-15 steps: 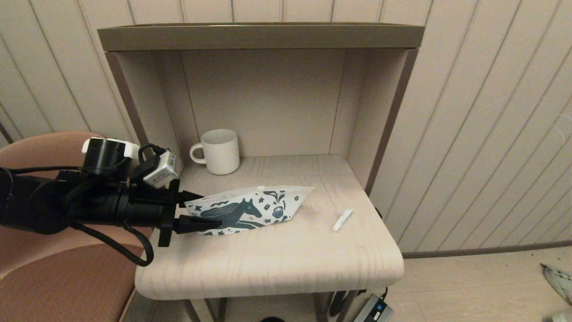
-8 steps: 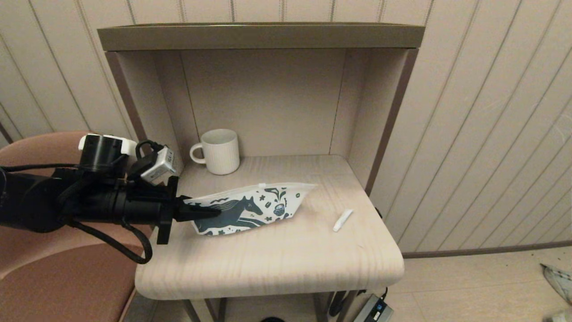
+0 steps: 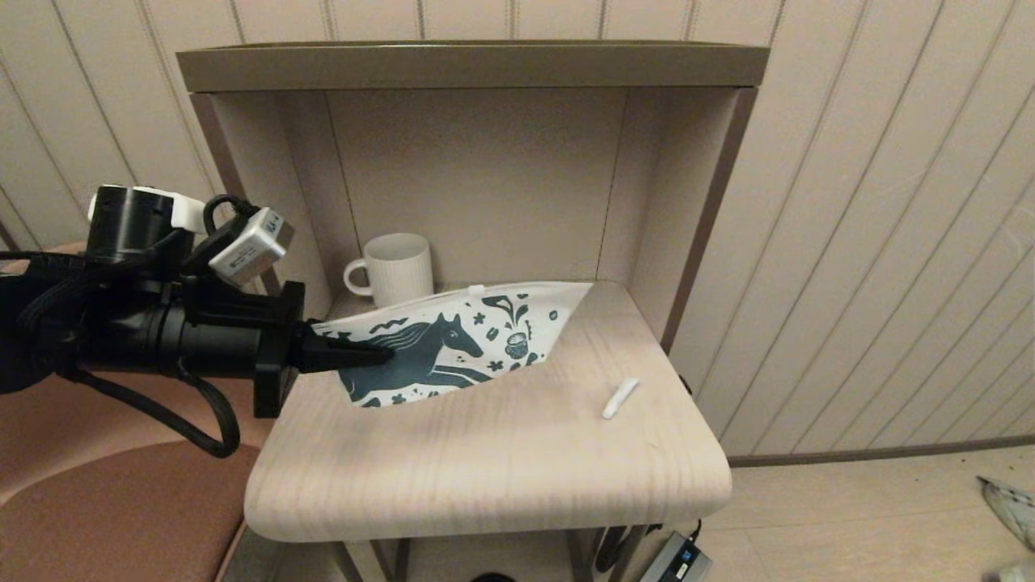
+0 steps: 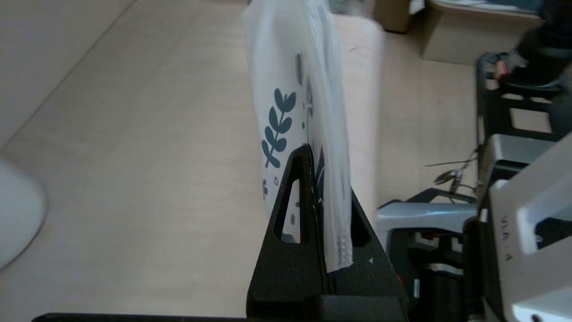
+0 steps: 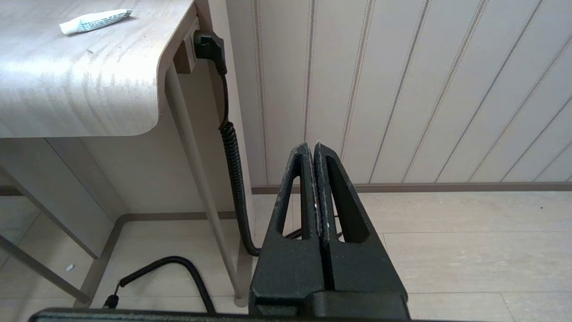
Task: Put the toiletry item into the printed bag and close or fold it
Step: Open the storage bag
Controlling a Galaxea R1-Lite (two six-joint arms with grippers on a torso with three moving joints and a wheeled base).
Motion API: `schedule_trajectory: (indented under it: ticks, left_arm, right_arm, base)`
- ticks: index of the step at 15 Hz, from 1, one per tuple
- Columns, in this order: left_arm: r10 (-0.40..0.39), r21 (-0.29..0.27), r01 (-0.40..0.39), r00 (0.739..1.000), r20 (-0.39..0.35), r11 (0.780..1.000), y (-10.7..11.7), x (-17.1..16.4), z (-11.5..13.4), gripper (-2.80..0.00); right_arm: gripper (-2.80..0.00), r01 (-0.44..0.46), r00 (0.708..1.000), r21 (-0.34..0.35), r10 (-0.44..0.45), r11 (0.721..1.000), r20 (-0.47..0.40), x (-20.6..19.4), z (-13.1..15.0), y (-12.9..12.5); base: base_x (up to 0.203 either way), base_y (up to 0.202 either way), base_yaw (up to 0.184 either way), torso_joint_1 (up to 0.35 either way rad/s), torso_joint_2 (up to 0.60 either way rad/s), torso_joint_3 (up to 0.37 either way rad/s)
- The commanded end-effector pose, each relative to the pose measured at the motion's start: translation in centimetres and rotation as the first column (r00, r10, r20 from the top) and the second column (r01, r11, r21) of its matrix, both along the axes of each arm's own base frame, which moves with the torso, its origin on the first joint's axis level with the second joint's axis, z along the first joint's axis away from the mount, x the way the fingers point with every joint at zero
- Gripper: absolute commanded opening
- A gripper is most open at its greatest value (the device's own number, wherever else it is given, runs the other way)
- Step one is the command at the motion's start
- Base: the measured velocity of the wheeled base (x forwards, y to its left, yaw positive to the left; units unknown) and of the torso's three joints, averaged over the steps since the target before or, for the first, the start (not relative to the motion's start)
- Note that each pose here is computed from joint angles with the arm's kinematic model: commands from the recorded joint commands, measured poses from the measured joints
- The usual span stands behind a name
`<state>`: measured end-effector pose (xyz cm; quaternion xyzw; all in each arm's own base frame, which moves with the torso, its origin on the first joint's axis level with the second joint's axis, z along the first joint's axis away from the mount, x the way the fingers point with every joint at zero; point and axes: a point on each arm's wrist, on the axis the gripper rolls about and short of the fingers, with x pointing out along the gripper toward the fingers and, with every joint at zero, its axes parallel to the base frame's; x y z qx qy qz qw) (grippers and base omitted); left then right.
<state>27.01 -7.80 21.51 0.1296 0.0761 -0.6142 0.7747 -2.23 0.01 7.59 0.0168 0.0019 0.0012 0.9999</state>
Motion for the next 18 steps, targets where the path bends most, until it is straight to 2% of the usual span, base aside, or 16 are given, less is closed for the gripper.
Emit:
schedule_trajectory:
  ticks: [1, 3, 5, 8, 11, 12, 13, 15, 18]
  left_arm:
    - [-0.043, -0.004, 0.043, 0.999, 0.009, 0.999, -1.1, -0.7, 0.4, -2.8]
    - [-0.044, 0.013, 0.045, 0.999, -0.03, 0.999, -2.6, -1.0, 0.2, -2.8]
    - [0.019, 0.075, -0.014, 0.998, -0.061, 0.997, -4.3, -0.7, -0.7, -2.8]
    - [0.04, 0.096, -0.032, 0.996, -0.075, 0.995, -4.3, -0.7, -1.3, -2.8]
    - [0.045, 0.093, -0.039, 0.997, -0.064, 0.995, -4.4, -0.5, -1.5, -2.8]
    - [0.044, 0.093, -0.038, 0.997, -0.063, 0.995, -4.4, -0.5, -1.5, -2.8]
    - [0.043, 0.093, -0.037, 0.997, -0.063, 0.995, -4.3, -0.5, -1.5, -2.8]
    - [0.043, 0.093, -0.037, 0.997, -0.061, 0.995, -4.3, -0.5, -1.5, -2.8]
    - [0.041, 0.095, -0.036, 0.997, -0.06, 0.995, -4.3, -0.6, -1.6, -2.8]
  right_arm:
    - [-2.8, -0.001, 1.0, 0.0, 0.001, 1.0, 0.001, 0.0, 0.0, 0.0]
    - [-2.8, -0.001, 1.0, 0.0, 0.001, 1.0, 0.001, 0.0, 0.0, 0.0]
    - [-2.8, -0.001, 1.0, 0.0, 0.001, 1.0, 0.002, 0.0, 0.0, 0.0]
    - [-2.8, -0.001, 1.0, 0.0, 0.001, 1.0, 0.002, 0.0, 0.0, 0.0]
    - [-2.8, 0.0, 1.0, -0.013, 0.0, 1.0, -0.004, -0.1, 0.1, 0.0]
    - [-2.8, -0.003, 1.0, -0.013, 0.003, 1.0, -0.015, -0.3, 1.0, 0.0]
    - [-2.8, -0.007, 1.0, -0.013, 0.007, 1.0, -0.007, -0.8, 2.7, 0.0]
    - [-2.8, -0.034, 0.999, -0.012, 0.034, 0.999, 0.012, -1.5, 8.4, 0.1]
    - [-2.8, -0.098, 0.993, -0.001, 0.098, 0.995, -0.073, 1.5, 15.9, 0.1]
  base:
    - [0.0, 0.0, 0.0, 0.0, 0.0, 0.0]
    - [0.0, 0.0, 0.0, 0.0, 0.0, 0.0]
    - [0.0, 0.0, 0.0, 0.0, 0.0, 0.0]
    - [0.0, 0.0, 0.0, 0.0, 0.0, 0.0]
    - [0.0, 0.0, 0.0, 0.0, 0.0, 0.0]
    - [0.0, 0.0, 0.0, 0.0, 0.0, 0.0]
    - [0.0, 0.0, 0.0, 0.0, 0.0, 0.0]
    - [0.0, 0.0, 0.0, 0.0, 0.0, 0.0]
    - [0.0, 0.0, 0.0, 0.0, 0.0, 0.0]
